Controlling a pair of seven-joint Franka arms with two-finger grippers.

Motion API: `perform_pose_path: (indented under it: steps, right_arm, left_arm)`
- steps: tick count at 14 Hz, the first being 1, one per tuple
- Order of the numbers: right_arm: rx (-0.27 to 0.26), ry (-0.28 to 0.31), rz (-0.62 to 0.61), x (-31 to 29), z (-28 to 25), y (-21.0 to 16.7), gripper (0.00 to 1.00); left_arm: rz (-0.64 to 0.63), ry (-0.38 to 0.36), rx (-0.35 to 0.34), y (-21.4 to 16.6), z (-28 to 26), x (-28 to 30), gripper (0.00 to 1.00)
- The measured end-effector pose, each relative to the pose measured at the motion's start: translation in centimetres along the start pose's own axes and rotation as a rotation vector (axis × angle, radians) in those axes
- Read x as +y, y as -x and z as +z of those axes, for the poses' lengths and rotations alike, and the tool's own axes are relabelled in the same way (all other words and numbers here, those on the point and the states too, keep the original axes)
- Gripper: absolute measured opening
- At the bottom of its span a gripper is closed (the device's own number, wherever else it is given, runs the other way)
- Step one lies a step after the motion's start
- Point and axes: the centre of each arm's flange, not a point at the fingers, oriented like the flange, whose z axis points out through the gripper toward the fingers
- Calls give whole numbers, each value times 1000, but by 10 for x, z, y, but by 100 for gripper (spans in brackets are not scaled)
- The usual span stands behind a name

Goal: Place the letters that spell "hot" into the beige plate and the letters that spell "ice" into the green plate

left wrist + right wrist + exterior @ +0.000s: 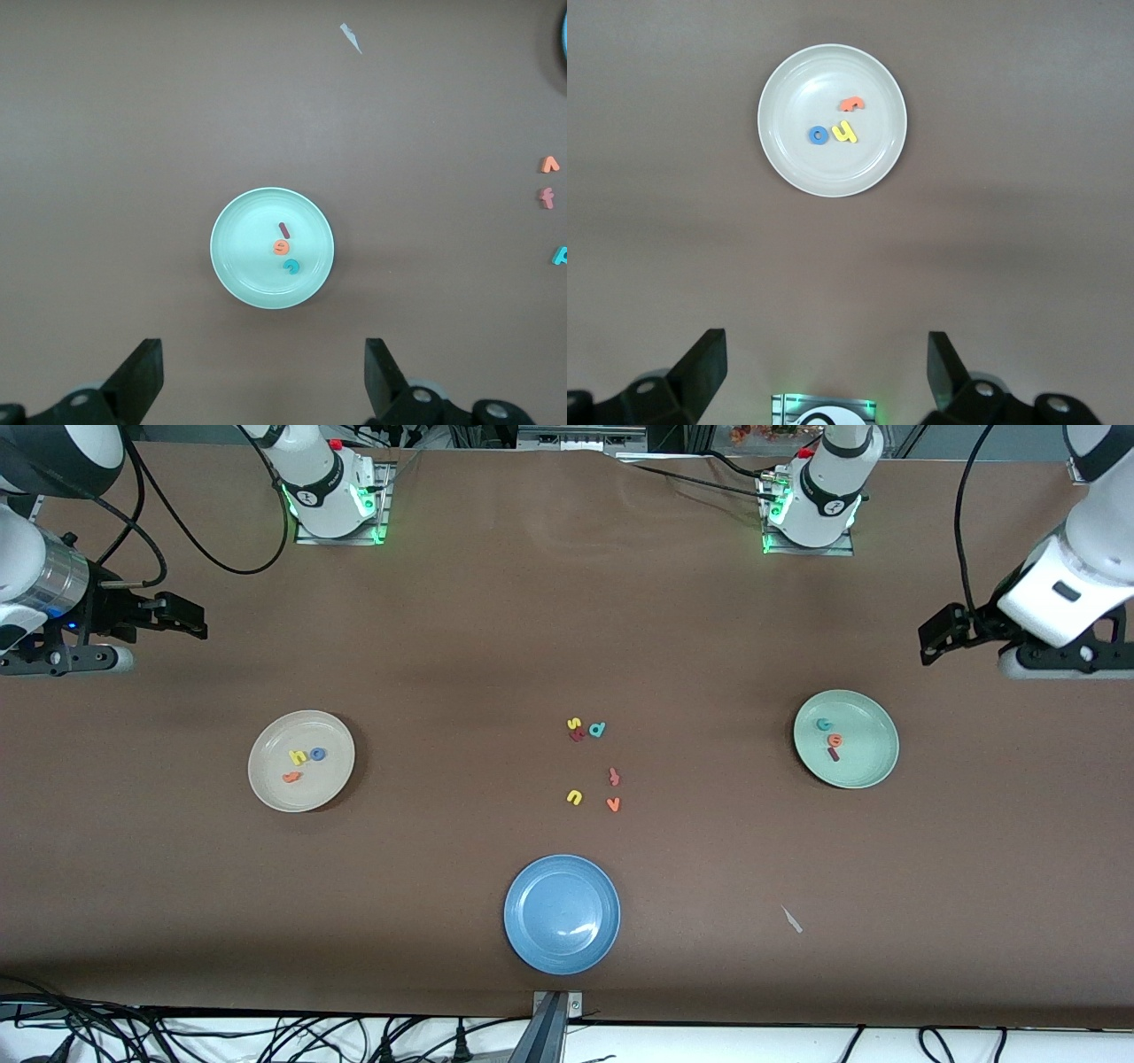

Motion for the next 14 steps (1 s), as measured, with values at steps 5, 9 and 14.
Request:
perform_pose_path:
  steps: [5, 9, 14]
  right_arm:
    - [0, 0, 0, 0, 0, 0, 100]
    - [0, 0, 0, 0, 0, 0, 100]
    - [0, 0, 0, 0, 0, 0, 100]
  left_arm:
    - [-42, 63, -25, 11, -5, -15, 100]
    - [-18, 65, -25, 6, -6, -3, 100]
    - [-10, 65, -24, 5, -7, 1, 100]
